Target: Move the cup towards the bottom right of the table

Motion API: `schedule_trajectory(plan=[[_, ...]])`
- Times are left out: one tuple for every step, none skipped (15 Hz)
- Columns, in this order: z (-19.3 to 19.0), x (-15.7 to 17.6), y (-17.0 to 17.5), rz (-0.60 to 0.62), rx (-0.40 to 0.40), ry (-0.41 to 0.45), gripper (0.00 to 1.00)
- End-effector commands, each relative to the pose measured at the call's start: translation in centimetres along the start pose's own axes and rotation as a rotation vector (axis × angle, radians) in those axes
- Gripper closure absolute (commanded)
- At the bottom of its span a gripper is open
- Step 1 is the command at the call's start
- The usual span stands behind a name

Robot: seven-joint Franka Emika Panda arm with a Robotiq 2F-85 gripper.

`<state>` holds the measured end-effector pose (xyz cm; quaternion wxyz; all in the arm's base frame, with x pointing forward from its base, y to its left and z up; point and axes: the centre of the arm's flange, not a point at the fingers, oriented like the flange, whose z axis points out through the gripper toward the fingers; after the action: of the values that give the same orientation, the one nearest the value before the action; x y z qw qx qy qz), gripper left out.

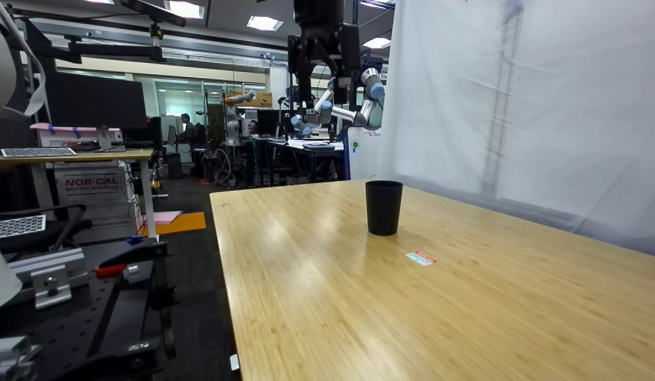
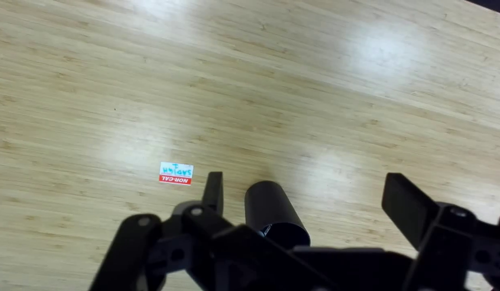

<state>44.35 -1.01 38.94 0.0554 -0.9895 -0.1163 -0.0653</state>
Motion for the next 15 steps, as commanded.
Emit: schedule_trajectory(plan=[[0.0,1.0,-0.6,-0.022,-0.004,0.001,0.0],[0.0,1.6,-1.1,-0.035,-0.011,0.002,0.0],[0.0,2.0,-1.5,-0.049,-0.013,0.005,0.0],[0.1,2.7,-2.1,-0.063,-0.02,0.008,0.0],[0.1,3.2,-2.6,-0.082,-0.022,0.008,0.0],[0.2,3.9,-3.1,-0.098,-0.026,0.007,0.0],[0.5,4.5,-3.4,-0.109,-0.024,0.001,0.0],[0.8,5.2,-3.7,-0.116,-0.026,-0.004,0.0],[1.2,5.8,-3.7,-0.126,-0.024,-0.012,0.0],[1.7,6.5,-3.9,-0.131,-0.027,-0.019,0.0],[2.1,7.1,-3.8,-0.135,-0.032,-0.024,0.0],[2.5,7.9,-3.8,-0.14,-0.034,-0.032,0.0],[3.0,8.7,-3.8,-0.145,-0.038,-0.039,0.0],[3.4,9.3,-3.8,-0.151,-0.043,-0.044,0.0],[3.8,10.0,-3.8,-0.158,-0.049,-0.049,0.0]])
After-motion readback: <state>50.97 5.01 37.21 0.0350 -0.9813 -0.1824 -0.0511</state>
